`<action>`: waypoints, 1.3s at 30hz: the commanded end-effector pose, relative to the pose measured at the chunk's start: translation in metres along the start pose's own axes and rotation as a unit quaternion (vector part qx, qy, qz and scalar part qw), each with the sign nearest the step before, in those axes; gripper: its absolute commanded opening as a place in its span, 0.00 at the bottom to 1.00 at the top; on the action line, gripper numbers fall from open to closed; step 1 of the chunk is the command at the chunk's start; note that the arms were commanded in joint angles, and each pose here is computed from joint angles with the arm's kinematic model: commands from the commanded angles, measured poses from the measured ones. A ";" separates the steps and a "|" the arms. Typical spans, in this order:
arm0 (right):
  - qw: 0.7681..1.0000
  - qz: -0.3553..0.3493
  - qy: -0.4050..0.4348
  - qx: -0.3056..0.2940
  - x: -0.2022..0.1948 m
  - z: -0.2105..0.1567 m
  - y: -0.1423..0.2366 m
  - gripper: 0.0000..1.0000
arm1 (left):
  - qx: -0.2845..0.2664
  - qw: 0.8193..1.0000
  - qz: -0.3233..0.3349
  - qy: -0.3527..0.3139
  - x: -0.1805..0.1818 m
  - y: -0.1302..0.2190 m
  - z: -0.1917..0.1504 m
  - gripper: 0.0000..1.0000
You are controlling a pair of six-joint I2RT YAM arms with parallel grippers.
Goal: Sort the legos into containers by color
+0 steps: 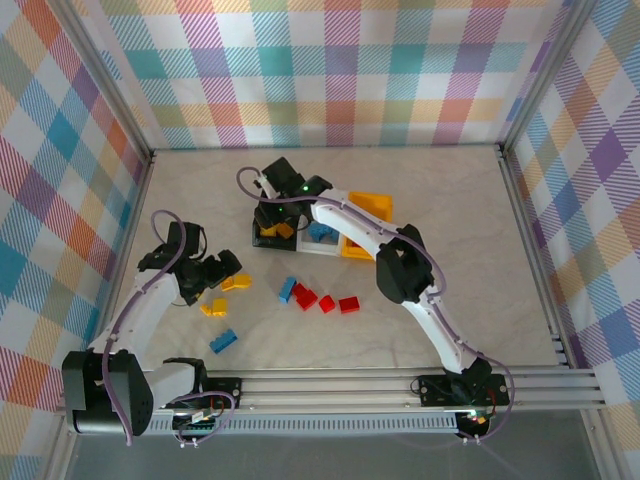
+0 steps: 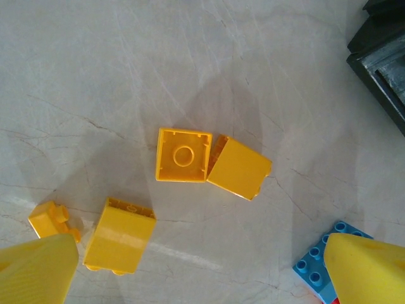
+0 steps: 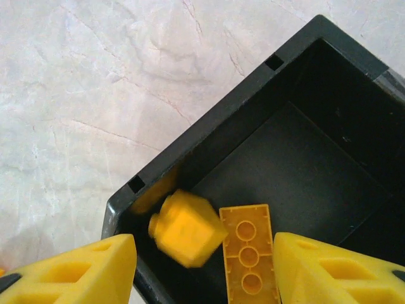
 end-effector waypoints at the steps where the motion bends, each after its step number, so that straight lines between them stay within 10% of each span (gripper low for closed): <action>1: 0.999 0.023 0.010 -0.046 0.011 0.025 0.052 0.59 | 0.000 1.000 0.008 0.015 0.005 -0.004 0.000 1.00; 14: 0.994 0.077 -0.036 -0.069 0.051 -0.037 0.135 0.59 | 0.033 0.996 0.074 -0.035 0.001 -0.045 0.007 0.94; 39: 0.996 0.068 -0.054 -0.017 0.051 -0.105 0.143 0.59 | 0.090 0.993 0.046 -0.068 -0.052 -0.097 -0.008 0.88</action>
Point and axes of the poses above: each hand's point on the last joint's axis, 136 mm out from that joint toward the fingers, its own y axis back along the fingers, its own x axis along the line the jaws close on, z = x × y, the point moved 2 cm from there along y, back along the fingers, and after that the axes turned 12 degrees about y, right-handed, at the moved point
